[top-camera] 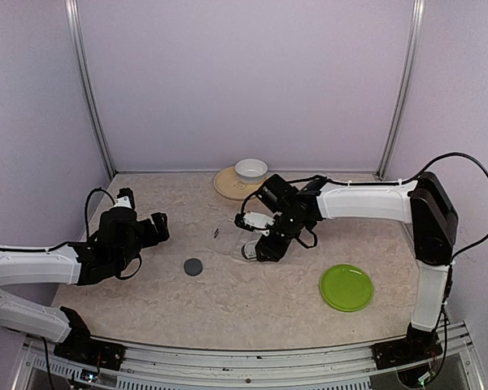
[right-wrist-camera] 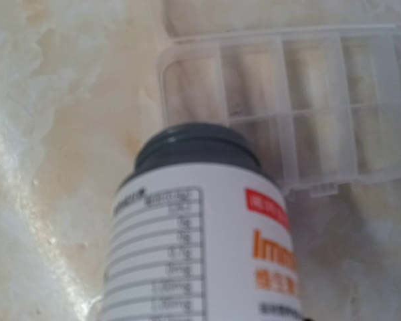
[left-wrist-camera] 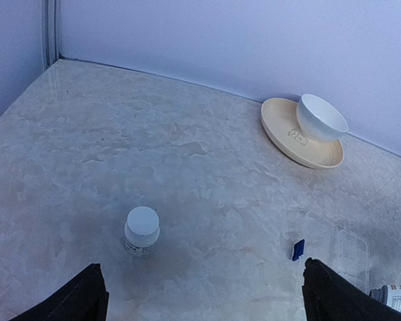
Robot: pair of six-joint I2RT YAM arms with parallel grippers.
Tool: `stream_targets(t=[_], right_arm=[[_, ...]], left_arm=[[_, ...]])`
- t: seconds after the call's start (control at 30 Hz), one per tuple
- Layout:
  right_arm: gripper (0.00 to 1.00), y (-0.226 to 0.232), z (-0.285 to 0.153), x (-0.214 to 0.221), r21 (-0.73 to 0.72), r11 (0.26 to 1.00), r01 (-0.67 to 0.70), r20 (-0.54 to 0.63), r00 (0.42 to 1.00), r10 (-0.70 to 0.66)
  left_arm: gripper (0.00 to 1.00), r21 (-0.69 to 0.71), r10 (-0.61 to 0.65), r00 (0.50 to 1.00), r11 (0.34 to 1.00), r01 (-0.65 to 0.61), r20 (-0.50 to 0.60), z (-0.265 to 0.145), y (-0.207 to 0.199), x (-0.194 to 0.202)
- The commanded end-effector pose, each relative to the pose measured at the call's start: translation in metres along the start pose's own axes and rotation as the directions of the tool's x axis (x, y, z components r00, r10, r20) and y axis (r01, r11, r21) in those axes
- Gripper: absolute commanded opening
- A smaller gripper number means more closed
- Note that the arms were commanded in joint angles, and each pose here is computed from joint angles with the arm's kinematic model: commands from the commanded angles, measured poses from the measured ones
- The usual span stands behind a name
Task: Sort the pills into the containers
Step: Pour the pill into the compartment of the pill container.
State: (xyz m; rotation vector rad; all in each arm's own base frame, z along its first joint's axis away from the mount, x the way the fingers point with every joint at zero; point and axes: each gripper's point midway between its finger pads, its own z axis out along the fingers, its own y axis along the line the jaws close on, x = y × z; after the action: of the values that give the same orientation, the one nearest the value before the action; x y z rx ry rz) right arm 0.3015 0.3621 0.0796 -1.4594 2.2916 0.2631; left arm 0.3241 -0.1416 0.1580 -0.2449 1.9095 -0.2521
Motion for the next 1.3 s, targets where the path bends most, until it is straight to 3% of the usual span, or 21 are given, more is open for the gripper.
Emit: stream_targets(t=[0.0,0.57,1.27], right_arm=[[0.12,-0.0004,0.0017,0.0009,-0.022,1.0,-0.004,-0.022,1.0,0.004],[0.11,0.0005,-0.0044,0.0025,-0.027,1.0,-0.005,-0.044,0.999,0.004],[0.1,0.0017,0.0007,-0.0049,-0.025,1.0,-0.008,0.035,0.999,0.009]], left_arm=[[0.99,0.008,-0.014,1.0,1.0,0.014,0.007,0.0009,-0.0007,-0.0012],[0.99,0.01,-0.017,1.0,1.0,0.017,0.008,0.0007,-0.0009,-0.0016],[0.99,0.003,-0.012,1.0,1.0,0.012,0.007,0.0018,0.0,-0.0005]])
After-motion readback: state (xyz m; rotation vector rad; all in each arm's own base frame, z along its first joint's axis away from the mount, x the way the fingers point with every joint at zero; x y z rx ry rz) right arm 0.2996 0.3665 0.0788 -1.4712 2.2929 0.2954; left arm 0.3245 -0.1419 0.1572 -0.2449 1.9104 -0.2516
